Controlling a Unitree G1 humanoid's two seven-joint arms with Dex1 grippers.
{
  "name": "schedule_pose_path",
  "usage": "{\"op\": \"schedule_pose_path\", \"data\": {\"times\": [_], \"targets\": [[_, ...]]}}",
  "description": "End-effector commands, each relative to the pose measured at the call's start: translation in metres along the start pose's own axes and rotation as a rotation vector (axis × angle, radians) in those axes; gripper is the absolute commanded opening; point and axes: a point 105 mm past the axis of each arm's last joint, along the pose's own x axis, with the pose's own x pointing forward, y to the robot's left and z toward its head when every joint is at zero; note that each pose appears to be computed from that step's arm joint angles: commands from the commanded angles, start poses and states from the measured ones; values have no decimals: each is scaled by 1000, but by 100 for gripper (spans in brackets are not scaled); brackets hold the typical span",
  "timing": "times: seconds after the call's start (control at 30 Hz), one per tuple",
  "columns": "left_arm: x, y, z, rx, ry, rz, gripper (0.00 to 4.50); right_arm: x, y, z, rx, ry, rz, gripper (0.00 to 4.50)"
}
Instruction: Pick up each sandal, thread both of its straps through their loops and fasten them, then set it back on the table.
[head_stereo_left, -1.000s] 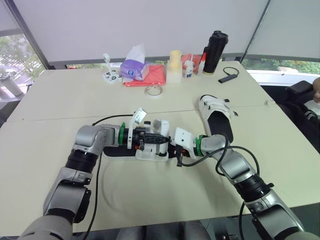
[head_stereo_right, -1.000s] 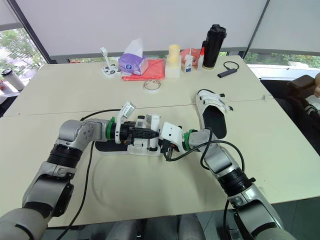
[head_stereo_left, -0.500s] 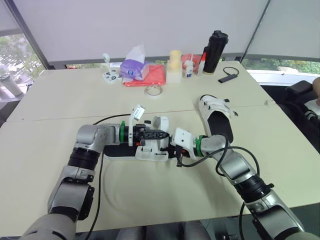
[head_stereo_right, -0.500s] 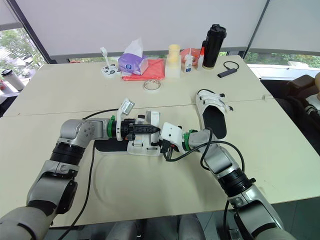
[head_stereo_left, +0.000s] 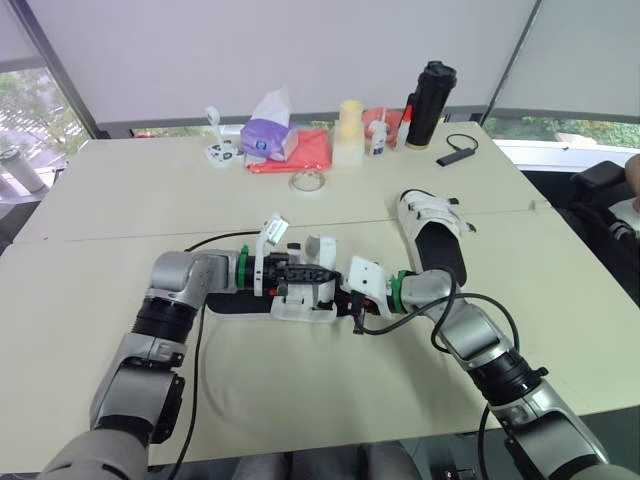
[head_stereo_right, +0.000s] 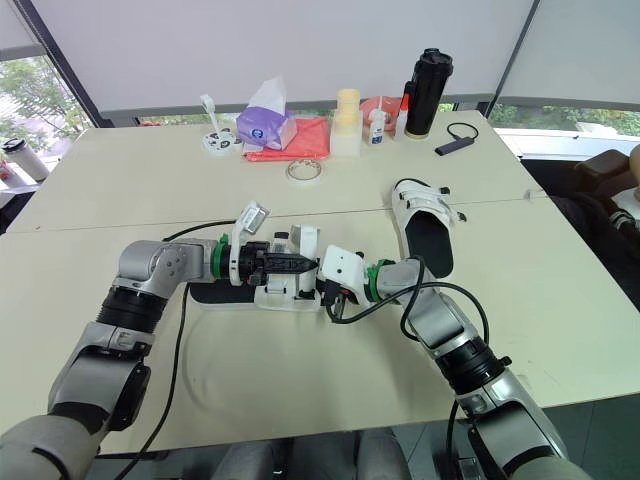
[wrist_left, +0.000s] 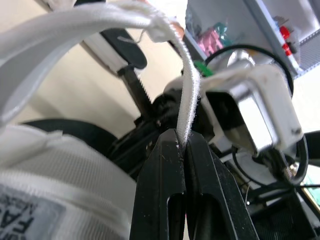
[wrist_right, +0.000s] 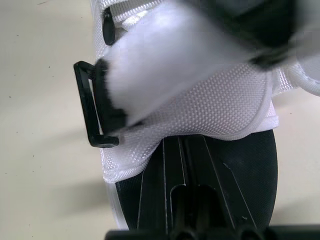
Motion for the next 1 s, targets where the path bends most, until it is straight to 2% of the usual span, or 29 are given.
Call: {"op": "schedule_pose_path", "data": {"times": [0.03,0.5,1.0], "targets": [[0,-1,-3,40,25,8,5,5,12,-25,45,90,39,0],[-3,-2,-13,64,59,9,5,5,12,-25,43,92,38,0],[-5,4,-29,276,111,13,5,5,13,-26,38,96,42,0]]}}
